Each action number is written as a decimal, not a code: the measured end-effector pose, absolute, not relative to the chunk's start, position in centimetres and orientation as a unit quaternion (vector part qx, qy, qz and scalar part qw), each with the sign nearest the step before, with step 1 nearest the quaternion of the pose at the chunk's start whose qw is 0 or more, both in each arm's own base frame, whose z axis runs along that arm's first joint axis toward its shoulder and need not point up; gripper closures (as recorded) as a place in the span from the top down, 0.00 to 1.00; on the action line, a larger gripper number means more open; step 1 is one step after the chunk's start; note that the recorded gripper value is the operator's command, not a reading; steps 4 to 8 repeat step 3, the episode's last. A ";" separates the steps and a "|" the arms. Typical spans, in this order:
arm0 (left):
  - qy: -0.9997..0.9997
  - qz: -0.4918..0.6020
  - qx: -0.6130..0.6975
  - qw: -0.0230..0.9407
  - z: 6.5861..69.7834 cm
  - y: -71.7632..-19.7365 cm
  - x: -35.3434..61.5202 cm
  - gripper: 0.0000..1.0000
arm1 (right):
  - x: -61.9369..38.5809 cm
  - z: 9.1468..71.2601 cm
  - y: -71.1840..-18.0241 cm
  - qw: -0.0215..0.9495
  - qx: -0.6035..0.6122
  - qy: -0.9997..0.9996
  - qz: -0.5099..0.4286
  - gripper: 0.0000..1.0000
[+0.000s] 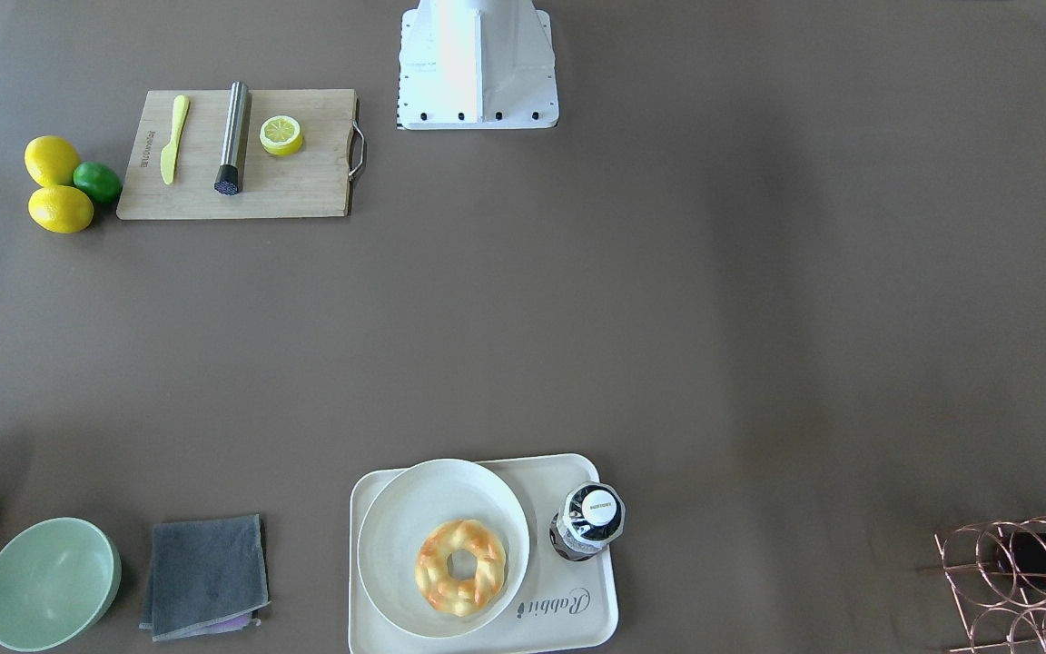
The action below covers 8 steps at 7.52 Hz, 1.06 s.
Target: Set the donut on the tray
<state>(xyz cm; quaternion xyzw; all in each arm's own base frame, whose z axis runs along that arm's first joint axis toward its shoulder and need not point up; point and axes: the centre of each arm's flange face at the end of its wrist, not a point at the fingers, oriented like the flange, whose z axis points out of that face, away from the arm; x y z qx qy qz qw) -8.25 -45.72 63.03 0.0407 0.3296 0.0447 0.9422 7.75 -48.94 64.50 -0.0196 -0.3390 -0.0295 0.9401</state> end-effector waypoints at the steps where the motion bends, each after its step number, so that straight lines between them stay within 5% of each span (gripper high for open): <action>1: 0.330 0.045 0.041 0.942 63.0 -45.8 -8.2 0.98 | 7.7 64.5 -49.0 0.940 -0.019 -0.339 -0.030 1.00; 8: 0.330 0.045 0.042 0.942 62.9 -45.9 -8.2 0.98 | 7.7 64.5 -49.0 0.940 -0.020 -0.339 -0.030 1.00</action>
